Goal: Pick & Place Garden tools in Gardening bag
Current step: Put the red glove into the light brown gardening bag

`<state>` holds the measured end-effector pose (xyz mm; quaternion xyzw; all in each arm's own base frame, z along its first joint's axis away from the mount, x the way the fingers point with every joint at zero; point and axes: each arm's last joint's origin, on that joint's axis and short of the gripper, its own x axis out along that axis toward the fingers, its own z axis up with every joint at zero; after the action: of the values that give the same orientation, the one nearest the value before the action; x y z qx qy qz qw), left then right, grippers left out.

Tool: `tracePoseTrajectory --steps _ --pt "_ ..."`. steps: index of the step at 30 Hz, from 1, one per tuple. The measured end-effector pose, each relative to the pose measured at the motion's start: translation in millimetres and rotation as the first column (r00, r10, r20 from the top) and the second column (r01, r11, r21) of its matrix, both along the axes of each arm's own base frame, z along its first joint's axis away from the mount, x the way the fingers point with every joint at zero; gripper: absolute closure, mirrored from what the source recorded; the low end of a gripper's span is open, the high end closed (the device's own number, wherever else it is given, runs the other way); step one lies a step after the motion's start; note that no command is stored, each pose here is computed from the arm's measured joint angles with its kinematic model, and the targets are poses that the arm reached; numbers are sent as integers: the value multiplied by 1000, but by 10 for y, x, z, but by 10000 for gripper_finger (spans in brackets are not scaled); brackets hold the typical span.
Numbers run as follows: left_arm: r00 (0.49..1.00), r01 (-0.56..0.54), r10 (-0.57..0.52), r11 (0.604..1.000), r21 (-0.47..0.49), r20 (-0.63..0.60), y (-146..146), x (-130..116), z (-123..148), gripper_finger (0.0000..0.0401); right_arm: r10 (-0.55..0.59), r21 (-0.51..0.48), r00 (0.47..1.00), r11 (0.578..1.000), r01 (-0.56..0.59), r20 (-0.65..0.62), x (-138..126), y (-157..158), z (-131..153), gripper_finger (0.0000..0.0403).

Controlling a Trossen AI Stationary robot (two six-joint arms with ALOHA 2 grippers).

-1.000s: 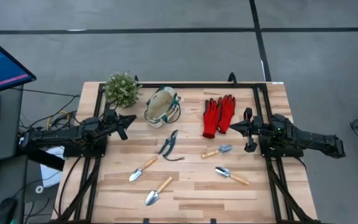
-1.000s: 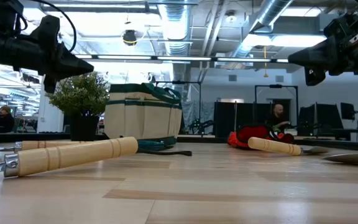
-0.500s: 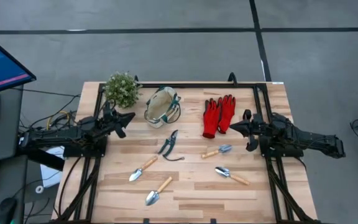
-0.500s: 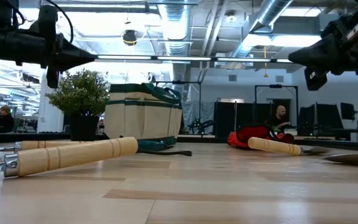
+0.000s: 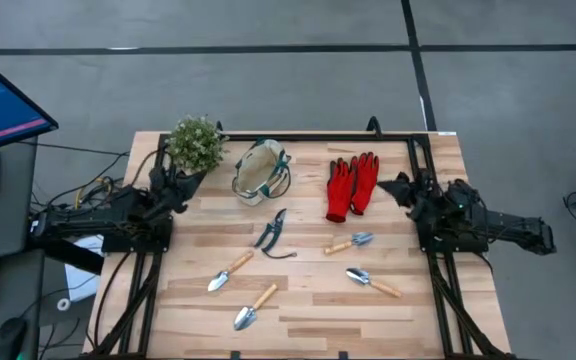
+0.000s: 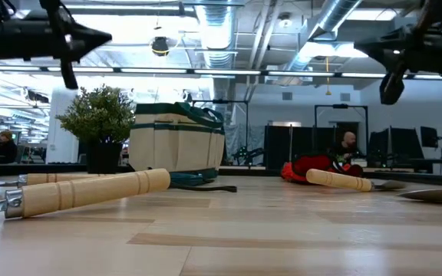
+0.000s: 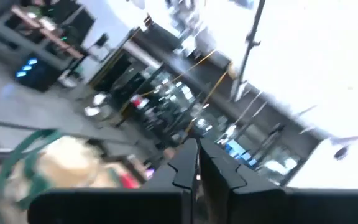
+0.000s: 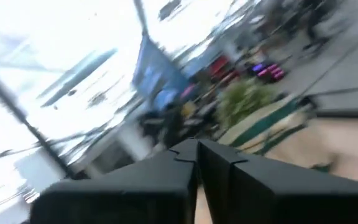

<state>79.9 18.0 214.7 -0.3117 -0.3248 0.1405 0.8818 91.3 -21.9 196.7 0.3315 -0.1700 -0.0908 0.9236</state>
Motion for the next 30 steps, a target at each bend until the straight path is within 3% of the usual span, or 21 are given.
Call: tracePoseTrajectory --steps 3,7,9,13,18,21,22,26,30 --pt "999 0 -1 1000 17 38 -5 -37 94 397 -150 -38 988 988 149 -34 -40 -38 174 367" --pt "999 -30 29 998 60 24 -6 -49 163 397 -334 -45 916 942 332 -223 -56 -102 471 345" --pt "999 -36 35 997 70 8 -5 -38 158 397 -372 -86 855 926 367 -363 5 -137 630 342" --pt "999 -35 35 997 69 -10 -3 -15 147 396 -407 -132 673 897 422 -617 292 -275 909 341" --pt "1000 -12 14 997 82 -20 -9 1 143 392 -368 -179 418 887 425 -831 598 -467 1099 341" --pt "1000 3 -1 996 92 -16 -14 1 148 395 -271 -156 215 886 437 -938 706 -542 1018 340" --pt "1000 7 -5 995 95 -16 -15 1 149 395 -249 -150 170 881 450 -954 724 -558 997 336" --pt "1000 9 -8 995 96 -16 -16 1 149 393 -186 -113 82 834 541 -979 770 -643 868 303" --pt "1000 10 -8 995 97 -16 -16 1 149 384 -68 -14 65 789 614 -996 847 -766 691 242"
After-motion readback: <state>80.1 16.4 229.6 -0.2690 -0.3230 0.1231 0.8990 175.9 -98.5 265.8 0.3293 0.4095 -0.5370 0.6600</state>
